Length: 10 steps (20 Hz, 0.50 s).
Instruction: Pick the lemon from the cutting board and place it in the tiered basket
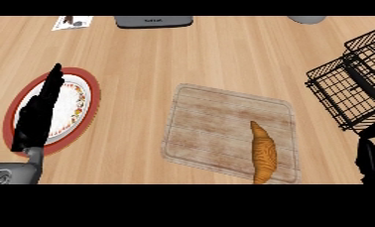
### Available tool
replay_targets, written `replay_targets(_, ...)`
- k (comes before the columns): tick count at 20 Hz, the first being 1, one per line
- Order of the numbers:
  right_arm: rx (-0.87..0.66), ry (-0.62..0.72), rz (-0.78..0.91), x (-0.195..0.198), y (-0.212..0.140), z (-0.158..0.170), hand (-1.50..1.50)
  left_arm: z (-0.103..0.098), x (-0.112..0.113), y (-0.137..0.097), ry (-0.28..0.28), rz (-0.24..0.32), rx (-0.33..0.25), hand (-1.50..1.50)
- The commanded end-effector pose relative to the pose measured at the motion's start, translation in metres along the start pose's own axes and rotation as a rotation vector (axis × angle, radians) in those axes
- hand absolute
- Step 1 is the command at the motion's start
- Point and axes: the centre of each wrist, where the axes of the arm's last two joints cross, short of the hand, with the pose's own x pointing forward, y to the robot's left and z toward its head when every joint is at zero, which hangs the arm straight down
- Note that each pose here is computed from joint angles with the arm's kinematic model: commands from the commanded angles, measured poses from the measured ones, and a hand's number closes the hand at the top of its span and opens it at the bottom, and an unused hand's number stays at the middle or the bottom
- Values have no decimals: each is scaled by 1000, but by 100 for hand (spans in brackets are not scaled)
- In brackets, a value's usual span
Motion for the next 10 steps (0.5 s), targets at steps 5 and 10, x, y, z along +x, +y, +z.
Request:
replay_targets(5, 8, -27, -171, -19, -72, -12, 150, -16, 9, -7, -7, 17, -20, 0)
replay_targets(10, 18, -30, -32, -57, -102, -31, 150, -15, 13, -11, -21, 16, -39, 0)
